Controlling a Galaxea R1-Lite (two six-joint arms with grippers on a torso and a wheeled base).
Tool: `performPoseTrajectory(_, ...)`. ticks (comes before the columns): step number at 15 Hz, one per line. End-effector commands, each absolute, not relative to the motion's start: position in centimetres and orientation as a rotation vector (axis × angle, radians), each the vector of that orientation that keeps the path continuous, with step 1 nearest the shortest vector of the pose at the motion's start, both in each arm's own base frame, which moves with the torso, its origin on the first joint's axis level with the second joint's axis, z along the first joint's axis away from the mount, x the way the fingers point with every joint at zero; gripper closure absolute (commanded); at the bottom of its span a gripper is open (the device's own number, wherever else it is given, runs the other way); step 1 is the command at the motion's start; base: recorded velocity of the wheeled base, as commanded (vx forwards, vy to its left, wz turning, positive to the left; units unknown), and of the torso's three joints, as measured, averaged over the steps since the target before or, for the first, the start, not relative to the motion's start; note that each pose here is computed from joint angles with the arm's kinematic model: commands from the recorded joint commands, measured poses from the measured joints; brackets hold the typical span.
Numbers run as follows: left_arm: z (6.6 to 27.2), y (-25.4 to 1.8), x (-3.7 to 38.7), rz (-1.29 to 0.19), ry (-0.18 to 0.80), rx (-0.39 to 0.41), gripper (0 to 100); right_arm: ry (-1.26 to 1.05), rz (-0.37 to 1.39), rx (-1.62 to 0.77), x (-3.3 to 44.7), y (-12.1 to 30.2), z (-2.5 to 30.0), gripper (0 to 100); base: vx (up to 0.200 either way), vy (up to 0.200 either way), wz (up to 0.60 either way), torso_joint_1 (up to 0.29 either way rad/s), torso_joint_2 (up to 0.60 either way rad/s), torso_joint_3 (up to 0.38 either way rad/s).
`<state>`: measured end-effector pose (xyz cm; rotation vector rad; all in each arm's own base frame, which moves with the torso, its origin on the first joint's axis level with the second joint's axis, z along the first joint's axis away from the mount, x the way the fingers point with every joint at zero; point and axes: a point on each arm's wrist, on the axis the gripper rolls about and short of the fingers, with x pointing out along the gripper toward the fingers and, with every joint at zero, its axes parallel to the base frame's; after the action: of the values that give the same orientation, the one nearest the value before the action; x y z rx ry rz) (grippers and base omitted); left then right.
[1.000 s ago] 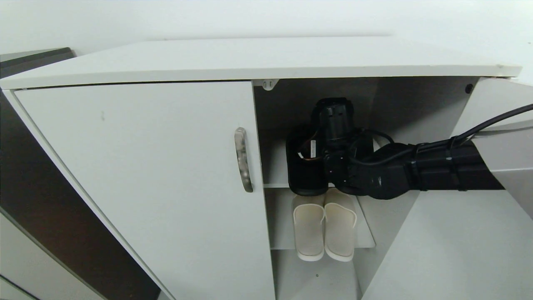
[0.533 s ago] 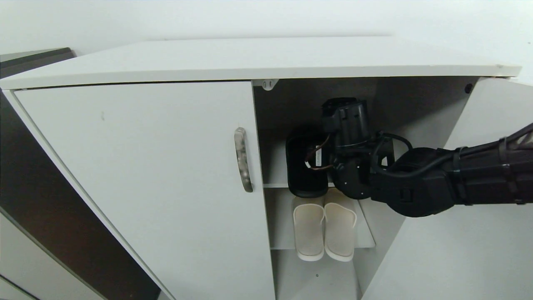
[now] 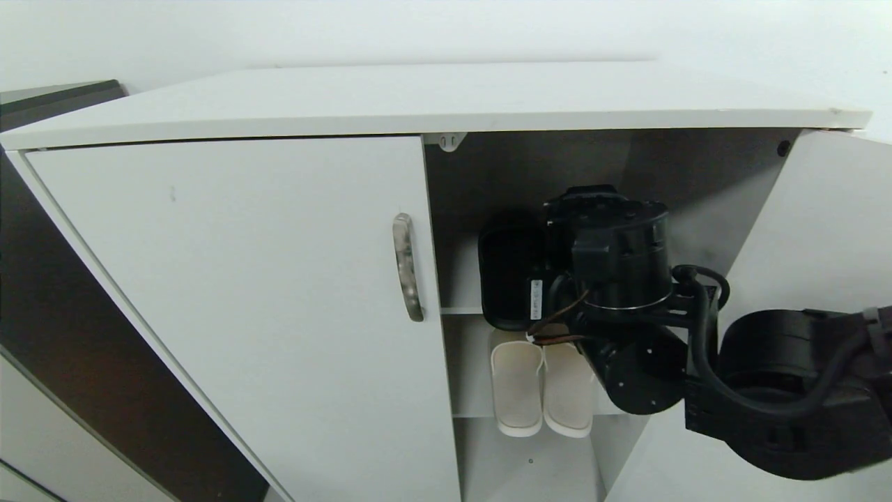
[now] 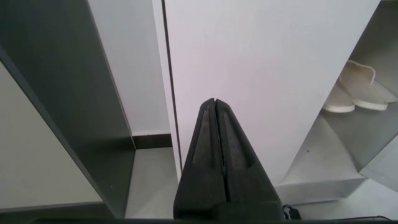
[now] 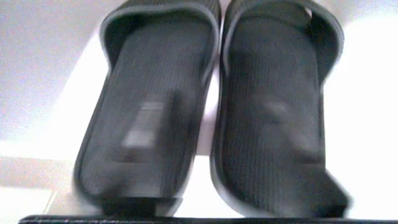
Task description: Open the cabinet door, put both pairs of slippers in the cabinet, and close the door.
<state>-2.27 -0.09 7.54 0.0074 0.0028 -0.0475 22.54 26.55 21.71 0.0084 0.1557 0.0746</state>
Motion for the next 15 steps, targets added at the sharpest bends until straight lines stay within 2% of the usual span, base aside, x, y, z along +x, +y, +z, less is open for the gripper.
performPoseTrajectory(1, 7.5, -0.1, -2.3, -0.048, 0.003, 0.008, 100, 0.144, 0.106, 0.023, 20.5, 25.4, 22.3, 100, 0.000, 0.000, 0.00, 0.000, 0.00, 0.000)
performPoseTrajectory(15, 7.6, -0.1, -2.3, -0.046, 0.001, 0.008, 100, 0.158, 0.105, 0.005, 21.1, 26.2, 20.5, 100, 0.000, 0.000, 0.00, 0.000, 0.00, 0.000)
